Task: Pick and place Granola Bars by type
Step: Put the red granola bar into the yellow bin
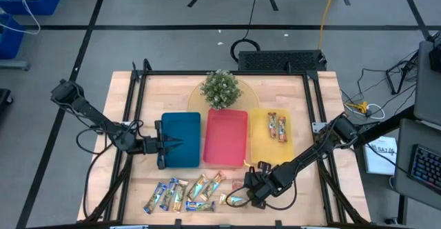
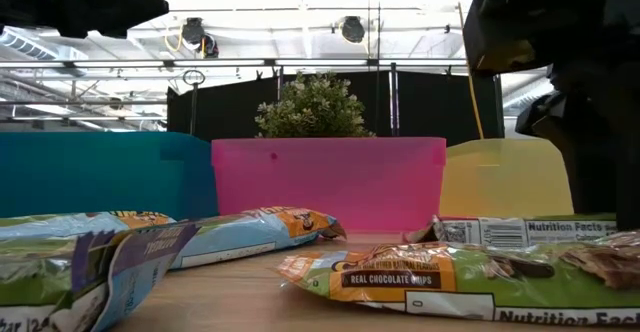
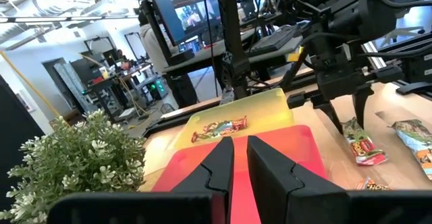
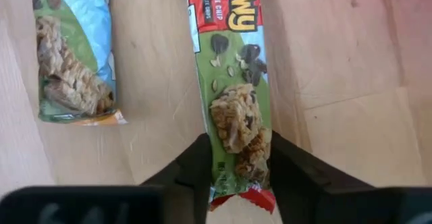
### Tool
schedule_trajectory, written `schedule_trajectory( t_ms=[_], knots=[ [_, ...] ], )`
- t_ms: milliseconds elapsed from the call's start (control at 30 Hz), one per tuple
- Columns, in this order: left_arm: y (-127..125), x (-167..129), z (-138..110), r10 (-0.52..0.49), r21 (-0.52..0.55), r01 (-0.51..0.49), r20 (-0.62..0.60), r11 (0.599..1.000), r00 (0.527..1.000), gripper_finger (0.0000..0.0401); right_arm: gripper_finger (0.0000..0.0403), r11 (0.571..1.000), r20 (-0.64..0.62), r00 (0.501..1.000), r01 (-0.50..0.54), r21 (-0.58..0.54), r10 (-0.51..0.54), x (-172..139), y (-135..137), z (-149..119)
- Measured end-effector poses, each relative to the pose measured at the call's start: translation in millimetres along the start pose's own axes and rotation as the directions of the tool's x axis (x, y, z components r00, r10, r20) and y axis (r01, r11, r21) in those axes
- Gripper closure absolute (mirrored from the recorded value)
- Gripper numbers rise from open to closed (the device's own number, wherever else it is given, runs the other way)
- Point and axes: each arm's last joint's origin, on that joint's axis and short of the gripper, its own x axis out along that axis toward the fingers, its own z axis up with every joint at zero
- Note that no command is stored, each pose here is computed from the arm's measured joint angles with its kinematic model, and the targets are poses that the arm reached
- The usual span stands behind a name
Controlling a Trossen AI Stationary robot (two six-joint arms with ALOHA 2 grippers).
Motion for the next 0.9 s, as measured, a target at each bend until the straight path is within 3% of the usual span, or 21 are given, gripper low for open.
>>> schedule_trajectory(
  t_ms=[133,367,633,767,900],
  knots=[
    [0.0,0.0,0.0,0.0,0.0,0.0,0.0,1.0,1.0,0.035,0.0323,0.999,0.015,0.999,-0.039,0.0,0.039,-4.7,2.4,2.0],
    [-0.5,0.1,0.4,-0.017,0.001,0.017,0.007,1.0,1.0,0.035,0.0321,0.99,0.085,0.986,-0.142,0.001,0.141,-36.3,4.8,6.2],
    [-0.9,0.1,0.5,-0.03,-0.012,0.03,0.012,0.999,0.999,0.035,0.0337,0.951,0.312,0.902,-0.31,-0.01,0.298,-106.5,3.0,15.5],
    [-0.9,0.1,0.5,-0.031,-0.023,0.031,0.012,0.999,0.999,0.035,0.0336,0.948,0.463,0.856,-0.304,0.093,0.229,-143.9,-12.0,13.4],
    [-1.0,0.1,0.5,-0.032,-0.04,0.032,0.012,0.999,0.999,0.035,0.0342,0.916,0.511,0.85,-0.299,0.268,0.128,-170.5,-36.3,6.7]
  ],
)
